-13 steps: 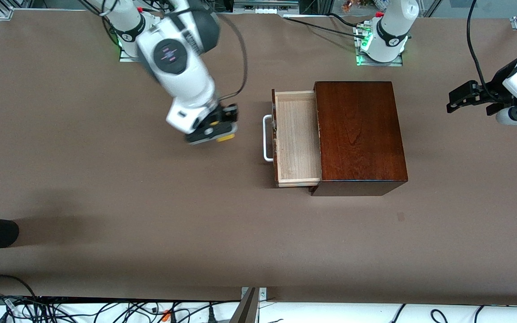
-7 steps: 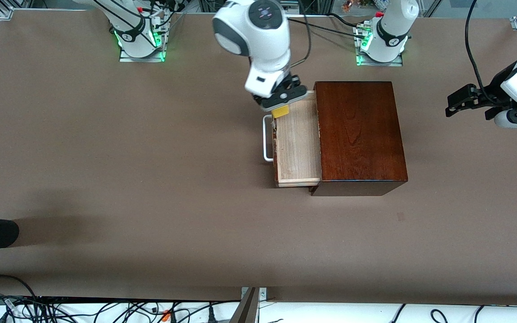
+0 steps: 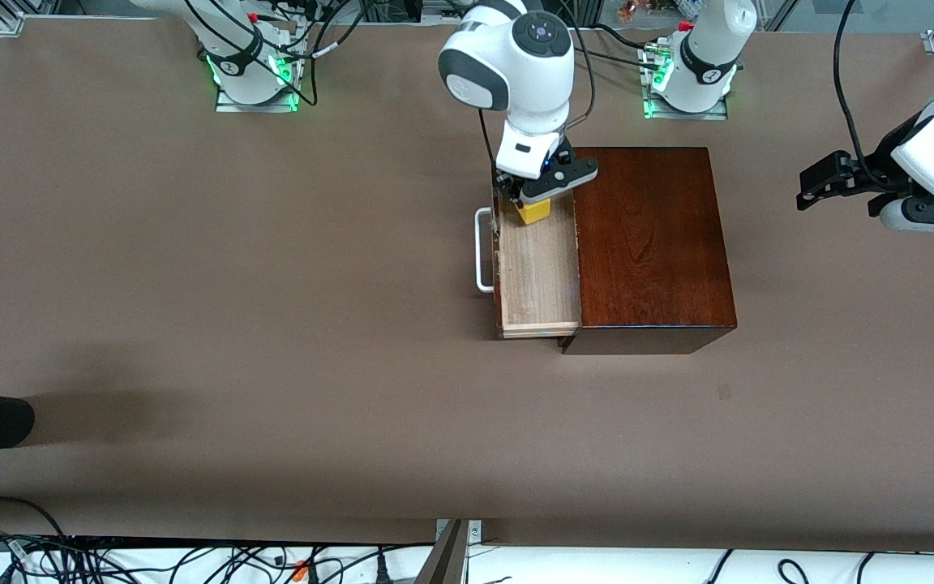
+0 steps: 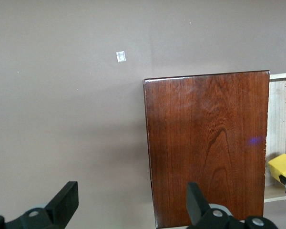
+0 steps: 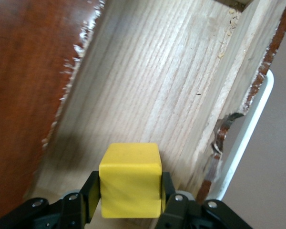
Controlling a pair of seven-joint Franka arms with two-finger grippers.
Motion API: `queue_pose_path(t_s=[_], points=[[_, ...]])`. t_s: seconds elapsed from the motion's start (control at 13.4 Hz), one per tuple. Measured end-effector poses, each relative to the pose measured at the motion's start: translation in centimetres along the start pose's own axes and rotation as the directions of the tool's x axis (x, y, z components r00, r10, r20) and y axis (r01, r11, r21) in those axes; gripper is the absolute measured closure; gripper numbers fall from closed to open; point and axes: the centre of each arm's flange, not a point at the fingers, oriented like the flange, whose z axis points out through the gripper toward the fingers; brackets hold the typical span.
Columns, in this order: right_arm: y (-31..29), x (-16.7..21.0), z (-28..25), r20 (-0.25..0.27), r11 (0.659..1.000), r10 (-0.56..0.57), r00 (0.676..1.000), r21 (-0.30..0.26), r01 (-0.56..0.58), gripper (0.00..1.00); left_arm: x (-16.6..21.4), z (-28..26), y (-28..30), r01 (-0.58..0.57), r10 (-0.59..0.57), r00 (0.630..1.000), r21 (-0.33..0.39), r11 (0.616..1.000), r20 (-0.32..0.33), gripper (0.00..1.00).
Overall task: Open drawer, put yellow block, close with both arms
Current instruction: 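Lower the cube into the drawer and open the right gripper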
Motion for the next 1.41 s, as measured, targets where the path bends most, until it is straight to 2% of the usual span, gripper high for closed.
queue_pose_path(t_s=[0.37, 0.74, 0.82, 1.12, 1.26, 1.41], points=[[1.5, 0.9, 2.6, 0.019, 0.999, 0.021, 1.000, -0.026, -0.020, 0.45, 0.1, 0.3, -0.1, 0.002, -0.002, 1.000, 0.000, 1.000, 0.004, 0.00], [2.5, 2.0, 3.2, -0.001, 0.999, 0.039, 0.999, -0.013, -0.039, 0.44, 0.1, -0.1, -0.1, 0.003, -0.003, 1.000, 0.000, 1.000, -0.004, 0.00], [2.5, 2.0, 3.3, 0.000, 0.999, 0.040, 0.999, -0.014, -0.040, 0.38, 0.1, -0.1, -0.1, 0.003, -0.003, 1.000, 0.000, 1.000, -0.004, 0.00], [2.4, 2.4, 1.7, 0.014, 0.999, 0.045, 0.999, -0.029, -0.045, 0.01, 0.2, 0.0, -0.1, 0.002, -0.002, 1.000, 0.000, 1.000, -0.004, 0.00], [3.9, 3.7, -3.6, 0.019, 0.995, 0.080, 0.997, -0.057, -0.079, 0.00, 0.3, 0.2, -0.1, 0.002, -0.002, 1.000, 0.000, 1.000, -0.002, 0.00], [7.5, 5.1, -10.2, 0.000, 0.989, 0.143, 0.990, -0.048, -0.143, 0.00, 0.4, 0.1, 0.0, -0.003, 0.003, 1.000, 0.000, 1.000, -0.008, 0.00]])
